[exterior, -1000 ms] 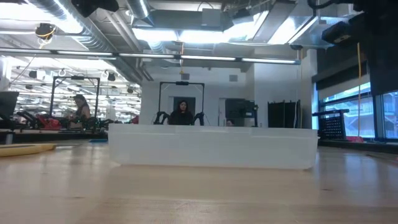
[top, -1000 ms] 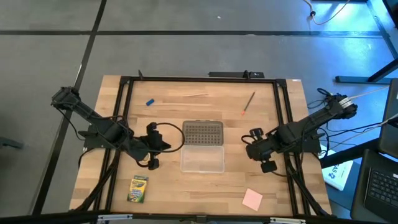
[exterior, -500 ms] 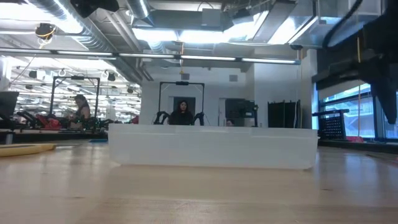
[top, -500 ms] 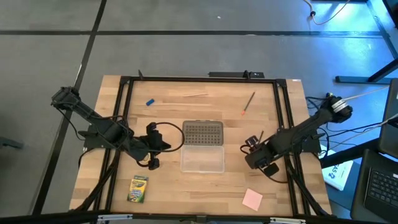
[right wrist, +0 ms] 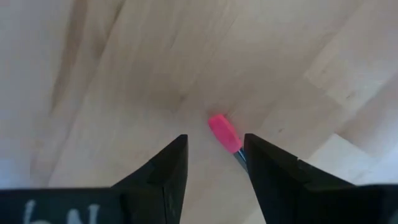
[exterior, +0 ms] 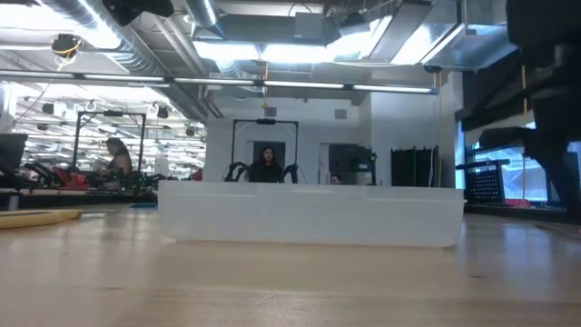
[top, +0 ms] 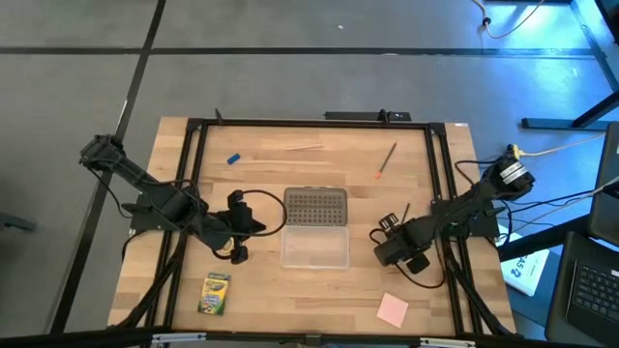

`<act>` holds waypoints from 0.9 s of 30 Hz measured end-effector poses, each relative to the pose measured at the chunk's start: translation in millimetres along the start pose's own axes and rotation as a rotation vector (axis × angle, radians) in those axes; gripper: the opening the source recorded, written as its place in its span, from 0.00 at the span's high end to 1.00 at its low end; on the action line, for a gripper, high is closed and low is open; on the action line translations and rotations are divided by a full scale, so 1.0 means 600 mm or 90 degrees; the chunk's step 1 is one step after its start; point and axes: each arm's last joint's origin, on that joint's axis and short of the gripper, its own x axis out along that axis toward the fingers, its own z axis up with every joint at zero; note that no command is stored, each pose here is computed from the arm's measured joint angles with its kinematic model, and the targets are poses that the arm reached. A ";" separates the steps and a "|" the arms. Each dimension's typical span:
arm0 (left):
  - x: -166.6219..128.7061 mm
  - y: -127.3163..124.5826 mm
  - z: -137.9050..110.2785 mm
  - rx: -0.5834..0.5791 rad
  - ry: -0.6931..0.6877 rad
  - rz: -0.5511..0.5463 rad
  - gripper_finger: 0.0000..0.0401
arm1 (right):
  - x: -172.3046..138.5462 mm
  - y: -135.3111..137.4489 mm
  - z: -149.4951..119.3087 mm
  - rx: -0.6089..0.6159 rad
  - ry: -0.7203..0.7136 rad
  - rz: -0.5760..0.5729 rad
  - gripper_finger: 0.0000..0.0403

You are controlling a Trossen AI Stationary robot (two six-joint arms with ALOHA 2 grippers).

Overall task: Pack school essentials
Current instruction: Put the black and pink pencil into the transparent supply box

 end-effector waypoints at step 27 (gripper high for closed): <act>0.000 0.000 0.000 0.000 0.000 0.000 0.97 | 0.027 0.002 0.010 0.065 0.041 0.007 0.90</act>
